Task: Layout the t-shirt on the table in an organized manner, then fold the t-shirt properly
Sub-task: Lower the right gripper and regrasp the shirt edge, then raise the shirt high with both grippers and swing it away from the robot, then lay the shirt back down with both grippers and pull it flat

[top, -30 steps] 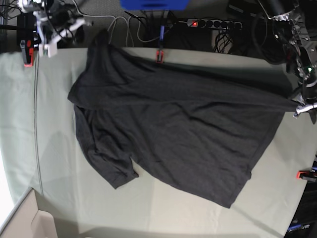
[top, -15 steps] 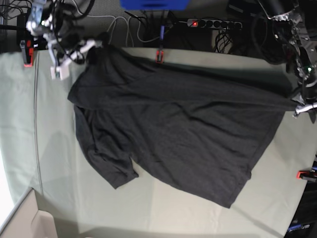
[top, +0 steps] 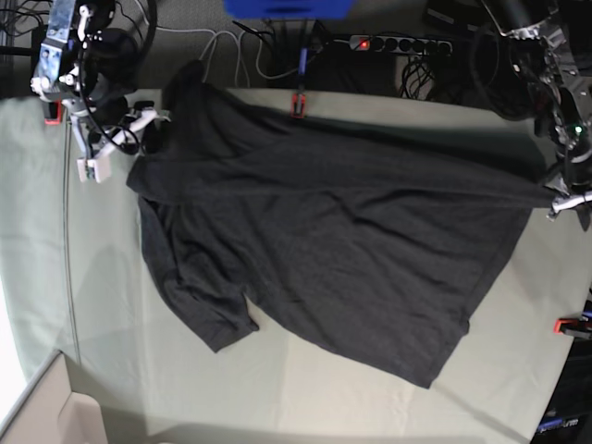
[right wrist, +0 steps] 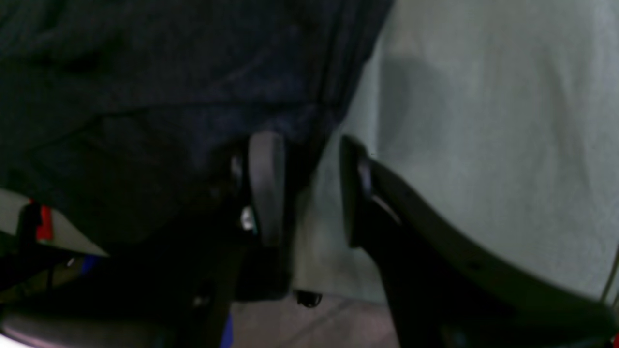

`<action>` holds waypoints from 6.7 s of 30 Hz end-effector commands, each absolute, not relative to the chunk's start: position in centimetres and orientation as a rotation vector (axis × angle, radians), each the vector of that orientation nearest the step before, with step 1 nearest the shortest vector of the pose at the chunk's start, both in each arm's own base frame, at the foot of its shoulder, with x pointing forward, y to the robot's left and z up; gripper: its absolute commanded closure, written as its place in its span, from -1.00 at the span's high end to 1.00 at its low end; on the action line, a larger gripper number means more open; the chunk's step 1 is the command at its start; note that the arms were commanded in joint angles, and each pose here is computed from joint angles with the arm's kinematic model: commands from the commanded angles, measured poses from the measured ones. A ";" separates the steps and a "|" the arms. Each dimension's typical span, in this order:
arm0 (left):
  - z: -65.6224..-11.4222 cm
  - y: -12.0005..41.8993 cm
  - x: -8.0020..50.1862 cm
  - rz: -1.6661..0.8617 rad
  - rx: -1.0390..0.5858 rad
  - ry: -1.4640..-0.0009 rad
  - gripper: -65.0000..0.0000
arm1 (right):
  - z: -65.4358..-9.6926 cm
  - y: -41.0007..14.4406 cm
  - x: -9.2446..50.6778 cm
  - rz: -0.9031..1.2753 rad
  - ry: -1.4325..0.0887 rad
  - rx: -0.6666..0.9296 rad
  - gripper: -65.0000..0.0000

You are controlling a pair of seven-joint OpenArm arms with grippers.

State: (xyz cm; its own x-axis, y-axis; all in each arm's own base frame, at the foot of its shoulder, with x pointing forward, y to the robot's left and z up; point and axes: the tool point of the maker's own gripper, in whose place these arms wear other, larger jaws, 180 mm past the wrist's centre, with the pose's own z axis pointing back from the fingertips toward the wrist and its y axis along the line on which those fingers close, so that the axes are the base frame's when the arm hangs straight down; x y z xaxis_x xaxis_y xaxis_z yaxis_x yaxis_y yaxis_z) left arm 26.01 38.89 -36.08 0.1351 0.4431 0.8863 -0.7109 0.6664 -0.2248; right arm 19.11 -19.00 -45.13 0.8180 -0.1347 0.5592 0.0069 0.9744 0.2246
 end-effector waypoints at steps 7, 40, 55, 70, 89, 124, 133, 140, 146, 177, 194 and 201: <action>-34.4 39.6 26.5 0.834 0.302 -1.219 -1.00 | -44.0 -19.2 20.4 -0.070 -0.662 0.219 -0.74; -34.1 39.7 26.7 0.832 0.302 -1.227 -1.00 | -42.5 -22.0 21.1 -0.110 -0.661 0.162 -0.01; -34.2 39.6 26.9 0.835 0.296 -1.227 -1.00 | -43.6 -19.5 22.3 -0.079 -0.643 0.226 -0.03; -33.7 39.8 26.9 0.837 0.302 -1.242 -1.00 | -39.7 -22.2 23.0 -0.089 -0.747 0.139 -1.00; -25.6 35.8 32.1 0.738 0.200 -1.471 -1.00 | -28.1 -23.8 27.2 0.202 -1.040 -0.031 -1.00; 1.3 23.1 59.6 0.469 -0.195 -1.783 -1.00 | 6.8 -30.6 56.1 0.168 -1.681 0.112 -0.95; 5.2 23.6 59.3 0.468 -0.201 -1.848 -1.00 | 6.3 -31.9 56.1 0.144 -1.683 0.110 -0.95; 2.1 24.7 58.8 0.470 -0.162 -1.812 -1.00 | 4.6 -33.1 54.1 0.132 -1.671 0.063 -0.95; -1.2 24.5 57.6 0.447 -0.142 -1.792 -1.00 | -2.0 -31.0 52.6 0.174 -1.581 0.043 -0.96; -27.2 29.4 31.3 0.689 0.017 -1.297 -1.00 | -27.2 -23.3 26.2 0.204 -1.135 0.043 -0.96; -34.2 34.0 24.4 0.949 -0.035 -1.107 -1.00 | -32.7 -25.8 16.9 0.043 -0.896 -0.003 -0.96; -34.1 34.2 24.2 0.952 -0.029 -1.110 -1.00 | -33.5 -25.8 15.2 0.049 -0.845 -0.002 -0.96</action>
State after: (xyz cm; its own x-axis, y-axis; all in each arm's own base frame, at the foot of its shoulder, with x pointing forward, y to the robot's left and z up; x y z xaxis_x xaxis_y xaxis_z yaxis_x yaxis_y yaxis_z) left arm 23.68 33.46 -35.81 0.1456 0.6898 0.7092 -0.6498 0.6072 -0.4572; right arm 14.74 -25.71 -34.58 0.6919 0.0238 0.7216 -0.0275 0.9996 -0.0066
